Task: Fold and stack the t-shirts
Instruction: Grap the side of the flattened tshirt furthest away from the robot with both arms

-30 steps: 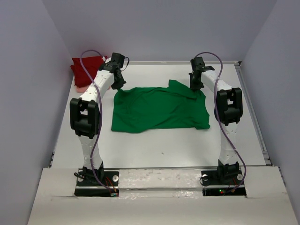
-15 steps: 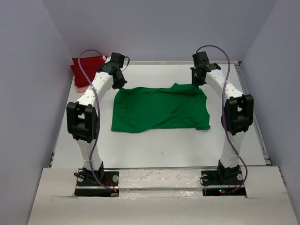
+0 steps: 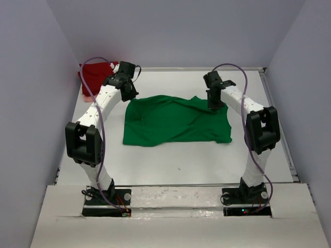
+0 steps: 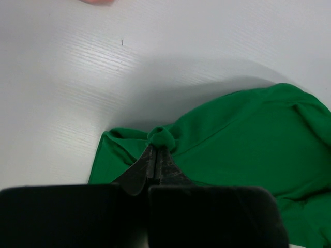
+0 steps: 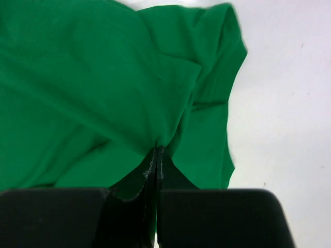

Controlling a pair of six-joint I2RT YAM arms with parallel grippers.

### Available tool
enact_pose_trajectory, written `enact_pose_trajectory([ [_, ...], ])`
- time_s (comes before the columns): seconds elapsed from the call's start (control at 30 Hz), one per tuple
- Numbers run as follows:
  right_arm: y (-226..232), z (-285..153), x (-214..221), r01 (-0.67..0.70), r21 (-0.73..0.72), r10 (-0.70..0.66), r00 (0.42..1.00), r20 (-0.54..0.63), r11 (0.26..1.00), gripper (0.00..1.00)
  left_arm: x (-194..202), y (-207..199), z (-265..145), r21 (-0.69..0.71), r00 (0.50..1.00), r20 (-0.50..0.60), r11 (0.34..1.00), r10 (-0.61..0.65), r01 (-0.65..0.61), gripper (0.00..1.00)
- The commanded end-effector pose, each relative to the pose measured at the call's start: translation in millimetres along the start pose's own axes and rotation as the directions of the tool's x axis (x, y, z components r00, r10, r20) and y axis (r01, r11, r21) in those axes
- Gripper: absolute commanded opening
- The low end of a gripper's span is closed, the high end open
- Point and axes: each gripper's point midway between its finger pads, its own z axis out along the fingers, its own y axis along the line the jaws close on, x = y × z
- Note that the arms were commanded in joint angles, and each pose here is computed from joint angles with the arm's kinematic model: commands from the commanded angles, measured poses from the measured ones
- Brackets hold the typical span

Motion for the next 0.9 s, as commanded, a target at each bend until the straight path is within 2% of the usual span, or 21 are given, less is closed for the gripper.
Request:
enact_pose_trajectory([
  [0.0,8.8,-23.5,21.8,-0.035,0.031,0.034,0.999,0.018,0.999,0.0,-18.5,-0.9,-34.3,0.044,0.994,0.105,0.999,-0.004,0.0,0.0],
  [0.2,22.9,-13.8,56.0,-0.079,-0.005,0.079,0.997,0.006,0.997,0.0,-19.1,3.5,-43.6,0.028,0.988,0.156,0.999,0.019,-0.023,0.0],
  [0.27,26.5,-12.7,55.4,-0.107,-0.028,0.108,0.994,0.025,0.994,0.29,-16.6,8.0,-43.2,0.02,0.986,0.166,0.999,0.027,-0.031,0.0],
  [0.3,24.1,-9.5,59.7,-0.108,-0.016,0.109,0.994,0.024,0.994,0.38,-13.7,12.7,-41.4,0.006,0.986,0.166,0.999,0.03,-0.032,0.0],
  [0.37,19.2,-6.5,57.5,-0.098,0.014,0.097,0.994,0.041,0.995,0.52,-14.4,13.3,-44.6,0.013,0.983,0.18,0.999,0.032,-0.035,0.0],
  [0.43,18.4,-8.4,49.4,-0.083,0.019,0.082,0.995,0.06,0.996,0.59,-14.2,14.4,-47.3,0.017,0.982,0.186,0.999,0.031,-0.035,0.0],
  [0.6,19.2,-19.8,19.2,-0.063,0.016,0.061,0.99,0.128,0.998,0.61,-15.7,12.3,-48.7,0.026,0.981,0.191,0.999,0.033,-0.039,0.0],
  [0.77,26.4,-17.3,-6.3,-0.037,0.026,0.033,0.988,0.152,0.999,0.59,-14.6,9.2,-39.0,0.022,0.983,0.178,0.999,0.036,-0.041,0.0],
  [0.87,27.6,-5.1,-7.3,-0.02,0.059,0.012,0.991,0.133,0.998,0.56,-12.5,6.6,-32.7,0.019,0.985,0.165,0.999,0.042,-0.046,0.0],
])
